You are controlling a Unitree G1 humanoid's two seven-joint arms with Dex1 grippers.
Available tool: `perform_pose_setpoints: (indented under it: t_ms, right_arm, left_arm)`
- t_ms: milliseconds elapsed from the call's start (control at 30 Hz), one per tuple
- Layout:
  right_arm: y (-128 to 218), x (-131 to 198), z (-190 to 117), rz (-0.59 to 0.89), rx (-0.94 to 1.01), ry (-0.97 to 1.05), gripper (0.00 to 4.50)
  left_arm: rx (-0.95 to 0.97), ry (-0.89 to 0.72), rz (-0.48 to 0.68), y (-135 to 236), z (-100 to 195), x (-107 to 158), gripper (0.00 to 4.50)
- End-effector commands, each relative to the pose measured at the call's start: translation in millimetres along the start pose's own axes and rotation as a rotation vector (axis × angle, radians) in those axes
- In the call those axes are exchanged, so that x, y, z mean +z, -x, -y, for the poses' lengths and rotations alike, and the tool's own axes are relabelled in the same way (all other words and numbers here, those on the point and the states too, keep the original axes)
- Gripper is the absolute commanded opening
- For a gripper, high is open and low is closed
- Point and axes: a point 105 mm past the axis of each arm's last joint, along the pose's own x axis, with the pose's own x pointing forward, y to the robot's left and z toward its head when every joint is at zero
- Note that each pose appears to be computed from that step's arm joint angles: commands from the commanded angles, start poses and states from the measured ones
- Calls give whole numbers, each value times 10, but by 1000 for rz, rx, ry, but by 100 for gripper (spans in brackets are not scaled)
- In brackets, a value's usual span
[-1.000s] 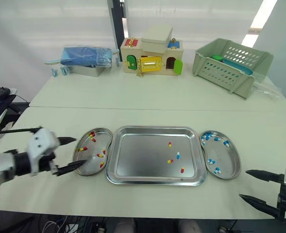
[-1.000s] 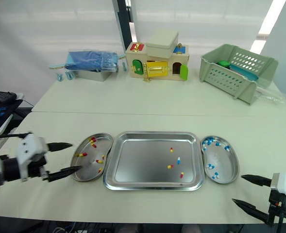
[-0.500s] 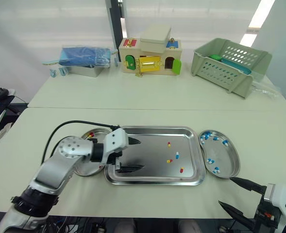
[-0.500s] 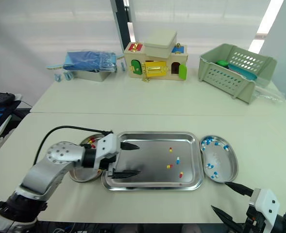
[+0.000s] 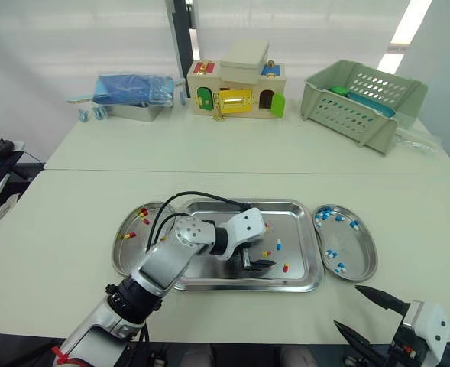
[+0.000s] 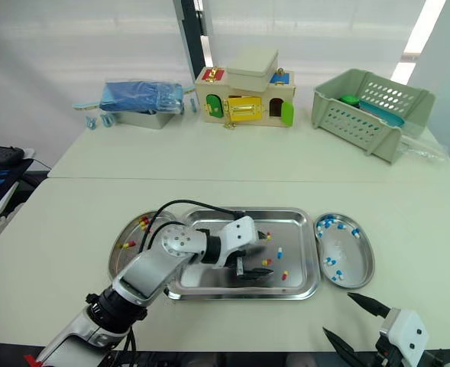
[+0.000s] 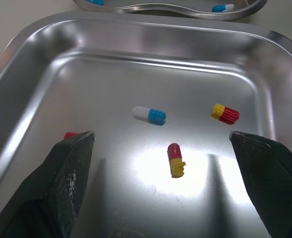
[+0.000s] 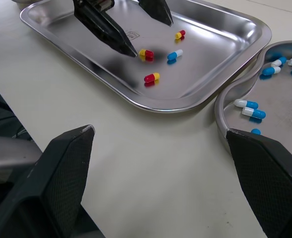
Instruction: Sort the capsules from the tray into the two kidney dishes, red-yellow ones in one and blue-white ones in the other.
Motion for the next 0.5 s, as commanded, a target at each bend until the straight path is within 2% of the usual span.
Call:
perform_pose_setpoints:
  t_ms: [33, 167, 267, 500]
  right_arm:
    - [-46, 110, 2, 25, 2, 28, 445]
    - [-83, 156, 3, 29, 1, 31, 445]
    - [-98, 172, -1, 30, 1, 31, 450]
    - [-92, 159, -25, 22, 6, 25, 450]
  left_arm:
    - [6, -34, -12, -35, 5, 74, 450]
    - [-6, -40, -47, -77, 65, 47, 450]
    - [-17, -45, -75, -94, 114, -1, 394]
    - [-2, -68, -136, -64, 71, -105, 164]
